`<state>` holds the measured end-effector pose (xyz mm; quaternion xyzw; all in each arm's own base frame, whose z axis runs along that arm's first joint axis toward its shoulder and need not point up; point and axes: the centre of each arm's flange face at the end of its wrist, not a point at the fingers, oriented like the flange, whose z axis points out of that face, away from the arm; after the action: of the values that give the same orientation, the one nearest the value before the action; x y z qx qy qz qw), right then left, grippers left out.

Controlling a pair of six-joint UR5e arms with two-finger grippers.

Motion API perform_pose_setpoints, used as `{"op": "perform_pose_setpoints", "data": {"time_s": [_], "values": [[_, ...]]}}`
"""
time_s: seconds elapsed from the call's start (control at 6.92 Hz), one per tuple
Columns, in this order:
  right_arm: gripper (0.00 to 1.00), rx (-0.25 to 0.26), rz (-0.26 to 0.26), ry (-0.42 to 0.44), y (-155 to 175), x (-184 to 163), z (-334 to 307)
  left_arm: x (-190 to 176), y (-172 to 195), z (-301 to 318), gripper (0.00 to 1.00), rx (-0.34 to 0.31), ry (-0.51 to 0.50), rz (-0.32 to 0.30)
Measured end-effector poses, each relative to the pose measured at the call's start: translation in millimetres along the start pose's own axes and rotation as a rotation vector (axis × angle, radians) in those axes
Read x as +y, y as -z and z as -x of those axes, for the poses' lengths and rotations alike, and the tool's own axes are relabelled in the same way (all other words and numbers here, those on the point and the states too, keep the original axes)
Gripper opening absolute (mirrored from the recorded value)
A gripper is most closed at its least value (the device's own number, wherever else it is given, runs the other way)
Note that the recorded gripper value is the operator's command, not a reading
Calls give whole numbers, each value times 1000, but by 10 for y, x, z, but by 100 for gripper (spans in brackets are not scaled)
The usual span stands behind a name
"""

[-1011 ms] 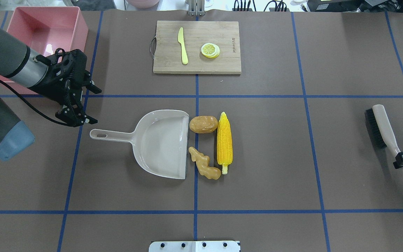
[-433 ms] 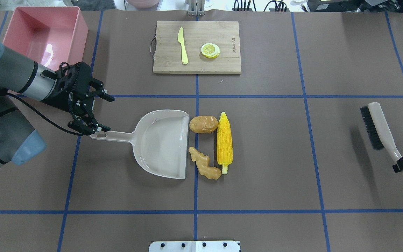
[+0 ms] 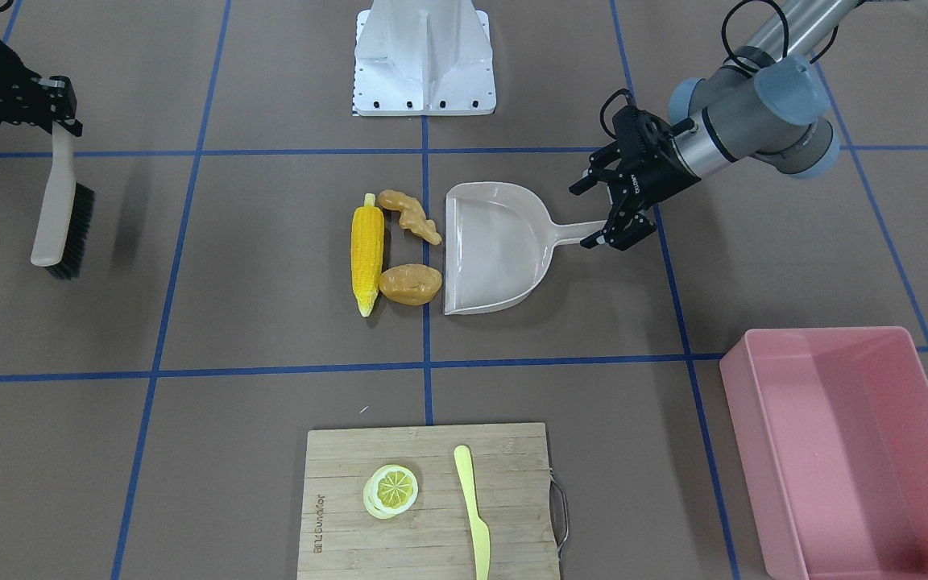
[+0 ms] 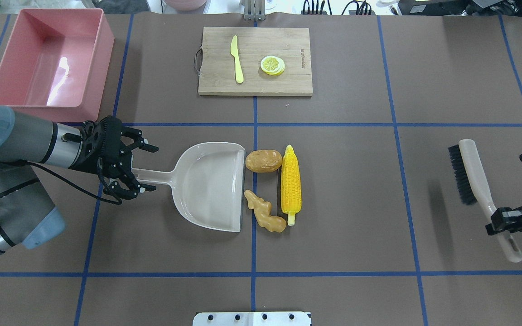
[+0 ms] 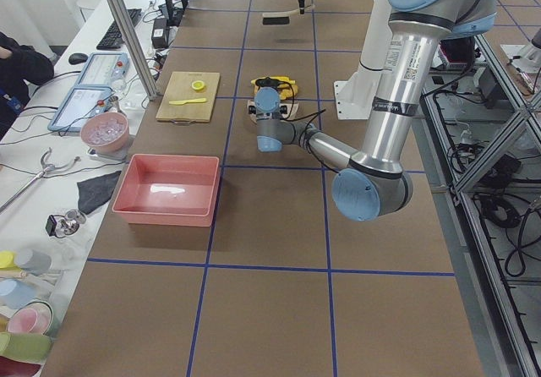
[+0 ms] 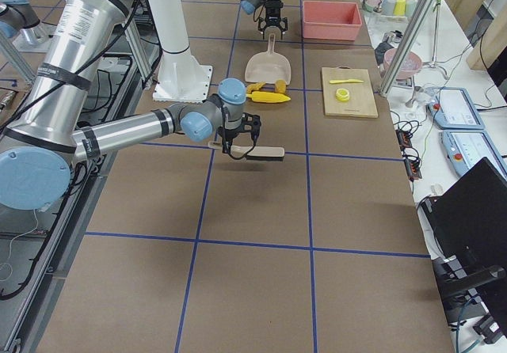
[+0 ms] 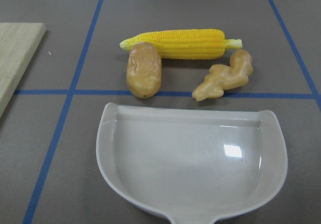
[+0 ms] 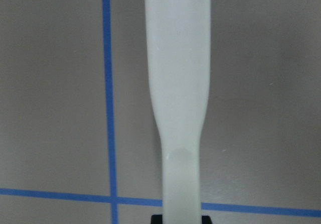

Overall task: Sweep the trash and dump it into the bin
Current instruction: 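Grasp the dustpan handle with the left gripper while the right gripper lifts the brush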

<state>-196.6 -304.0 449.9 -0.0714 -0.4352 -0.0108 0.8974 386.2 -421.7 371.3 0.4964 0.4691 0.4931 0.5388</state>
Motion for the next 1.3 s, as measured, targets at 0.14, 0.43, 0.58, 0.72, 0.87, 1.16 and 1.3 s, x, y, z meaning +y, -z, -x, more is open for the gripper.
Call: {"op": "perform_pose_setpoints", "data": {"time_s": [0.14,0.43,0.58,0.72,0.87,1.16,1.3], "values": [[0,-26,22,-58,-80,31,343,80,-9,-67,98,-13,12,-11],[0,-69,75,-103,-254,274,1058,140,-28,-87,98,-22,35,-10],[0,-81,98,-120,-309,511,1358,154,-69,-71,98,-29,42,-2],[0,-88,119,-132,-373,712,1605,139,-132,-48,98,-31,39,10],[0,-80,138,-148,-461,821,1909,102,-194,-18,98,-31,31,23],[0,-28,146,-165,-623,894,2578,158,-365,40,98,-20,6,55],[0,-19,146,-164,-684,886,2773,184,-423,40,98,-13,5,64]]}}
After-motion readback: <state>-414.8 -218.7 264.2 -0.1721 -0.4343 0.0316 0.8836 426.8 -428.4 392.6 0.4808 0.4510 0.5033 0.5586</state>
